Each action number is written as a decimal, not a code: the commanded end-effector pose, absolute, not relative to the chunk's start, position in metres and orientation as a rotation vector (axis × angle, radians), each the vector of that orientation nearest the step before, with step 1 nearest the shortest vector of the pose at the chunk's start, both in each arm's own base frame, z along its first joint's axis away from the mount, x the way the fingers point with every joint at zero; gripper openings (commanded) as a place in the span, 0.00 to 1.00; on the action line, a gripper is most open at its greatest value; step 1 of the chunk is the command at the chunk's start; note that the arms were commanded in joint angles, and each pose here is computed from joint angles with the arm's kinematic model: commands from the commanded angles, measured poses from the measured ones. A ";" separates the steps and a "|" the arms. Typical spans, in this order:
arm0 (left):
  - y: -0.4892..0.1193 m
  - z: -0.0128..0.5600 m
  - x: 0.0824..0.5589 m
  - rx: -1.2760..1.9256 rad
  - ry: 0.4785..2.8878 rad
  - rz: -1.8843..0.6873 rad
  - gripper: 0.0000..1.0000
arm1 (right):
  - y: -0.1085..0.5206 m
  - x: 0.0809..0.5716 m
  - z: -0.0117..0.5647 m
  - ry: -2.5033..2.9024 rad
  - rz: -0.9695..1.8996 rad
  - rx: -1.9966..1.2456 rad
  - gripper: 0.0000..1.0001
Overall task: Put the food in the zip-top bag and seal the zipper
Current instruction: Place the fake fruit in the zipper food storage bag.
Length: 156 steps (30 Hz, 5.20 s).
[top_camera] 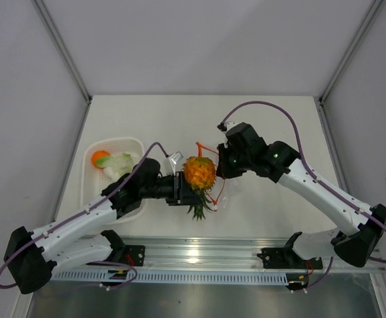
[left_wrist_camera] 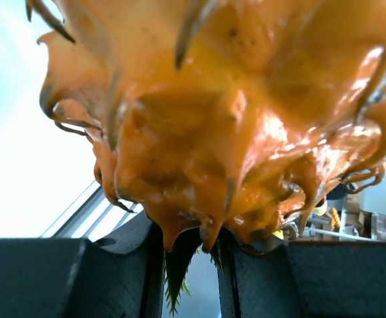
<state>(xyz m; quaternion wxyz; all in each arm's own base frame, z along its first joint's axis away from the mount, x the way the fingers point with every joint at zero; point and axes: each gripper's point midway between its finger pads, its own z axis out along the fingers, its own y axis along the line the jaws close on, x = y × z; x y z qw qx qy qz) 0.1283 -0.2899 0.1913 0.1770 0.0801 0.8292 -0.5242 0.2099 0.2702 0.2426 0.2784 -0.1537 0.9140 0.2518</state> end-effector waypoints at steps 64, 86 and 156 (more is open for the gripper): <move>-0.295 0.186 0.140 0.372 2.397 -1.200 0.00 | 0.304 0.175 0.214 2.402 0.674 -0.726 0.00; -0.256 0.198 0.137 0.219 2.280 -1.140 0.66 | 0.288 0.174 0.200 2.479 0.587 -0.695 0.00; -0.258 0.185 0.130 0.126 2.192 -0.987 0.27 | 0.291 0.175 0.208 2.576 0.732 -0.595 0.00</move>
